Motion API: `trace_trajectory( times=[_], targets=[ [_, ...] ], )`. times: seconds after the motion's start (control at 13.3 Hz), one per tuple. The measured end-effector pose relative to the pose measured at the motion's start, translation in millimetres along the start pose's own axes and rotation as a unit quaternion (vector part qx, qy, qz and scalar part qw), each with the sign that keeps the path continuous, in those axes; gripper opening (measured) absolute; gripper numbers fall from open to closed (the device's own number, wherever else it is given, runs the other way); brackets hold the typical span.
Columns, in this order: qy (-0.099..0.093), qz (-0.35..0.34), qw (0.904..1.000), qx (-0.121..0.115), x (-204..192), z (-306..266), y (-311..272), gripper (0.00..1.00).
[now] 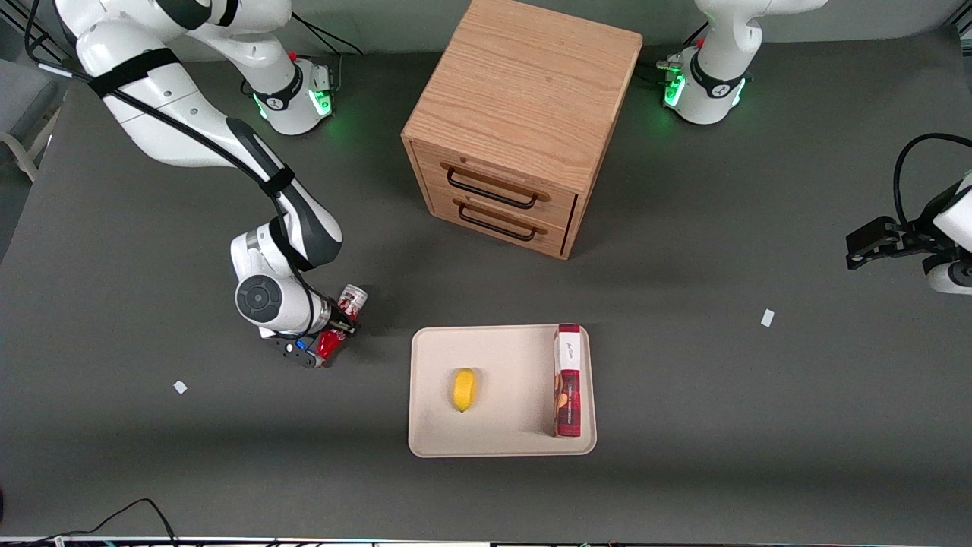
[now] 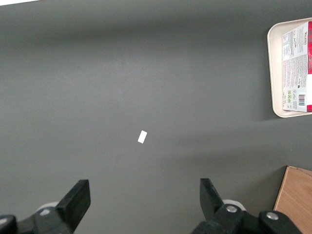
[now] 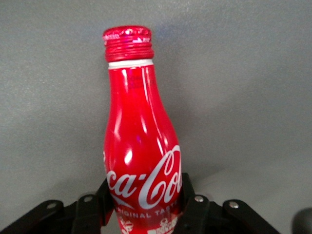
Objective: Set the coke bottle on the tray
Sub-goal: 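Carry the bottle with the right gripper over the white tray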
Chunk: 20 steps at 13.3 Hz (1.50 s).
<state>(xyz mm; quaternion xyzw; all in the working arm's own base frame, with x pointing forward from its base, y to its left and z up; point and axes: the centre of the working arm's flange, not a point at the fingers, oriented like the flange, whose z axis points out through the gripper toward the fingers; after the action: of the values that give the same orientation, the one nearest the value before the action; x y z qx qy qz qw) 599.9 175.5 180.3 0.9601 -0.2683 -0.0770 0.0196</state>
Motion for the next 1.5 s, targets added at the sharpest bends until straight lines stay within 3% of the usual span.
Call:
trace_trajectory(
  times=[0.3,0.53,0.6,0.75,0.9,1.12,1.27,1.5],
  targets=[
    [0.023,-0.018,0.9996,0.000,4,-47,-1,0.56],
    [0.039,-0.056,0.9974,-0.022,7,-166,4,0.56],
    [0.046,-0.063,0.9968,-0.014,6,-212,4,0.56],
    [0.056,-0.083,0.9944,0.033,0,-290,-6,0.56],
    [0.060,-0.128,0.9875,0.069,-8,-322,-26,0.56],
    [0.034,-0.174,0.9779,0.111,-17,-285,-90,0.56],
    [0.022,-0.182,0.9723,0.145,-9,-216,-136,0.56],
    [-0.007,-0.164,0.9727,0.164,7,-94,-168,0.56]
  ],
)
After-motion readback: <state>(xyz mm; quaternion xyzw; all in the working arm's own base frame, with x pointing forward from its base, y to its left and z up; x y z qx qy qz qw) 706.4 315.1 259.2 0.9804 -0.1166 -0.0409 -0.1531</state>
